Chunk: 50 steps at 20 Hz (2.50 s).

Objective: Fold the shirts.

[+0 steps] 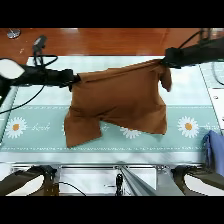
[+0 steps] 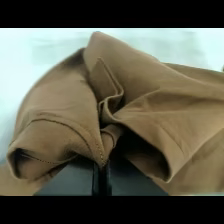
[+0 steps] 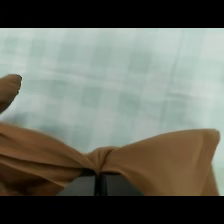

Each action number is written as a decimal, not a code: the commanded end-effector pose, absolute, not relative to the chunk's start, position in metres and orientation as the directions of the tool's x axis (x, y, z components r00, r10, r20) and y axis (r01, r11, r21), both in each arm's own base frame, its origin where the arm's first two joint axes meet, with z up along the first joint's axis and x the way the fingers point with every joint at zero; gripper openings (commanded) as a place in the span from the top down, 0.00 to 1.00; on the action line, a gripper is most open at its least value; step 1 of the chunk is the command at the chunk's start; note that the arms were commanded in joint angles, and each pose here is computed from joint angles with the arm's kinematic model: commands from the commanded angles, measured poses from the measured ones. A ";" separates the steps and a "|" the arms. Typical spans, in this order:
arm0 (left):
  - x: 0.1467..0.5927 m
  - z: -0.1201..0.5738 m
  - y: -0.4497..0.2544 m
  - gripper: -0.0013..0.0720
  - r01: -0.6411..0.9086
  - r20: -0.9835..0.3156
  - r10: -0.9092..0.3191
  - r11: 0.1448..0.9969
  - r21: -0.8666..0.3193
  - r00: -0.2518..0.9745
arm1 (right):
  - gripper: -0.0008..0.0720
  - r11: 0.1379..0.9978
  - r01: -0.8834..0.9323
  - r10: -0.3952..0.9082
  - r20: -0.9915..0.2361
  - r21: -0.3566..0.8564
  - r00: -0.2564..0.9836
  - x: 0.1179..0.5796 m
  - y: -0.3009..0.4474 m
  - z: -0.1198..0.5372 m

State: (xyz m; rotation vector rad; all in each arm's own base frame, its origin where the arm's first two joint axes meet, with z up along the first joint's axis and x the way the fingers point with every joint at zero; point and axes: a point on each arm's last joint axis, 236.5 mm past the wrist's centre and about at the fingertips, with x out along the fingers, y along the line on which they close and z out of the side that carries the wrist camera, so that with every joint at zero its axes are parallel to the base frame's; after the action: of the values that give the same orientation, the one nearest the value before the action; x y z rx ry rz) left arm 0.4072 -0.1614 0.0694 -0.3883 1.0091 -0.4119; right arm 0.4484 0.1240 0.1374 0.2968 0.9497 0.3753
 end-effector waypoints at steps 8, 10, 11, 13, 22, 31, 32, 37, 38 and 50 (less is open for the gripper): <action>0.388 -0.004 -0.085 0.02 0.007 -0.911 -0.397 0.917 -0.398 0.114 | 0.13 0.891 -0.022 0.446 -0.865 0.453 0.228 0.423 0.052 0.045; 0.362 -0.018 -0.045 0.02 -0.084 -0.914 -0.404 0.910 -0.405 0.030 | 0.14 0.931 0.055 0.347 -0.923 0.360 0.164 0.383 0.000 0.040; 0.346 -0.032 -0.032 0.02 -0.144 -0.909 -0.416 0.901 -0.410 -0.012 | 0.14 0.925 0.113 0.342 -0.923 0.364 0.175 0.367 -0.014 0.036; 0.314 -0.059 -0.017 0.02 -0.227 -0.888 -0.454 0.875 -0.428 -0.074 | 0.14 0.871 0.226 0.387 -0.892 0.437 0.235 0.339 -0.016 0.021; 0.331 -0.071 -0.080 0.02 -0.130 -0.669 -0.734 0.656 -0.743 0.115 | 0.14 0.737 0.265 0.564 -0.782 0.622 0.266 0.253 0.055 -0.016; 0.324 -0.080 -0.126 0.95 -0.049 -0.646 -0.763 0.645 -0.763 0.027 | 0.14 0.845 0.347 0.410 -0.909 0.407 0.069 0.206 0.018 -0.046; 0.324 -0.080 -0.126 0.95 -0.049 -0.646 -0.763 0.645 -0.763 0.027 | 0.14 0.841 0.349 0.417 -0.906 0.414 0.070 0.207 0.020 -0.046; 0.324 -0.080 -0.126 0.95 -0.049 -0.646 -0.762 0.645 -0.763 0.027 | 0.14 0.845 0.343 0.433 -0.902 0.410 0.011 0.204 0.028 -0.056; 0.324 -0.080 -0.126 0.95 -0.050 -0.646 -0.763 0.645 -0.763 0.026 | 0.14 0.852 0.327 0.441 -0.897 0.408 -0.031 0.202 0.035 -0.063; 0.321 -0.079 -0.128 0.95 -0.053 -0.640 -0.769 0.638 -0.768 0.015 | 0.47 0.857 0.278 0.470 -0.880 0.434 -0.075 0.248 0.095 -0.111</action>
State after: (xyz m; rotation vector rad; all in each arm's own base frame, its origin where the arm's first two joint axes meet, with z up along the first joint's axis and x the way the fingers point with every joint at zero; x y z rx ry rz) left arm 0.3216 -0.1276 -0.0790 -0.7285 1.4674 -0.6407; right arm 0.2421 0.0805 -0.0997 0.6044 1.6628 0.1671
